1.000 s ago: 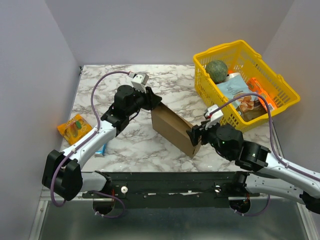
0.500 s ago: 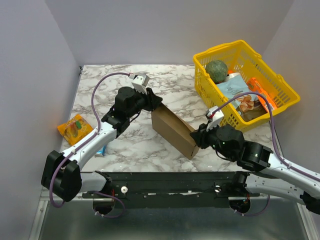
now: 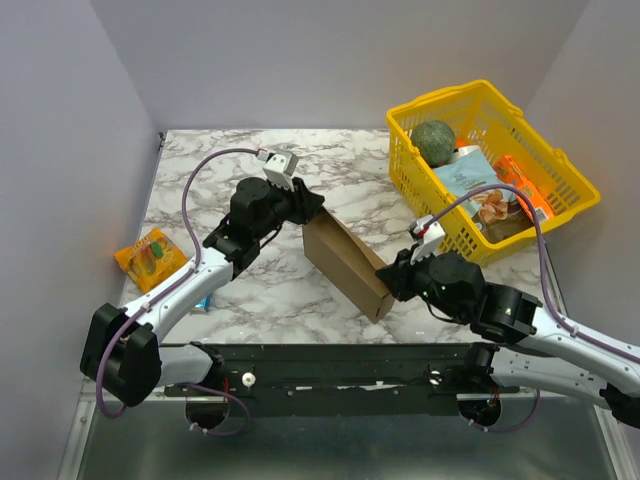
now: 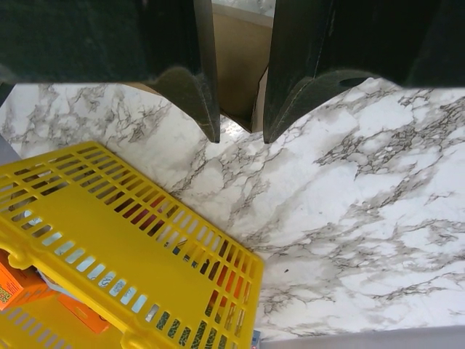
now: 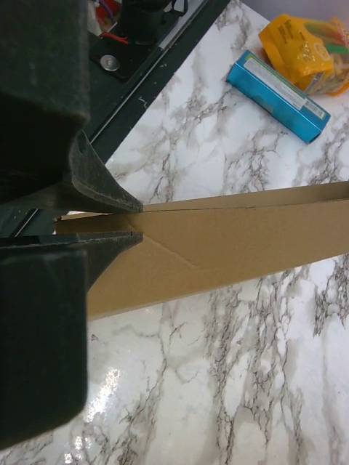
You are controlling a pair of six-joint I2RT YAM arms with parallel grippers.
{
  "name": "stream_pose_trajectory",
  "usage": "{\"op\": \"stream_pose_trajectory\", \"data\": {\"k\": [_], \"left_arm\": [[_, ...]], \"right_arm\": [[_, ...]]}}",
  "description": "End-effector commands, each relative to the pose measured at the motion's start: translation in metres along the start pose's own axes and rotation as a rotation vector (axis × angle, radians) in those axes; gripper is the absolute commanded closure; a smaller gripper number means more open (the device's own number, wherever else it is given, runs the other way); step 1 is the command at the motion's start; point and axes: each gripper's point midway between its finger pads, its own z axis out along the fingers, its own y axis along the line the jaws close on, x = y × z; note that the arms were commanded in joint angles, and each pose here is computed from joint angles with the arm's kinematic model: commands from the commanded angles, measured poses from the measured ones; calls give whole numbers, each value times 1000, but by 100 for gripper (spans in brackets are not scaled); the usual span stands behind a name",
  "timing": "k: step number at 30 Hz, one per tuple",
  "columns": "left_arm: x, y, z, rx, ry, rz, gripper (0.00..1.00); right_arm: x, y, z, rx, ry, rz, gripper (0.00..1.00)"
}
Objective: Fold the paper box
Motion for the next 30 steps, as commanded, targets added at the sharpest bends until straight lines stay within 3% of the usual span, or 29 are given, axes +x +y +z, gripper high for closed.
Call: {"op": "stream_pose_trajectory", "data": {"k": [1, 6, 30], "left_arm": [[108, 45, -21, -170, 327, -11, 63], [115, 49, -24, -180, 330, -15, 63], [145, 69, -43, -261, 326, -22, 63]], "right_arm": [[55, -13, 5, 46, 180, -35, 79], [78, -20, 10, 92, 263, -42, 80], [141, -54, -5, 297, 421, 21, 75]]}}
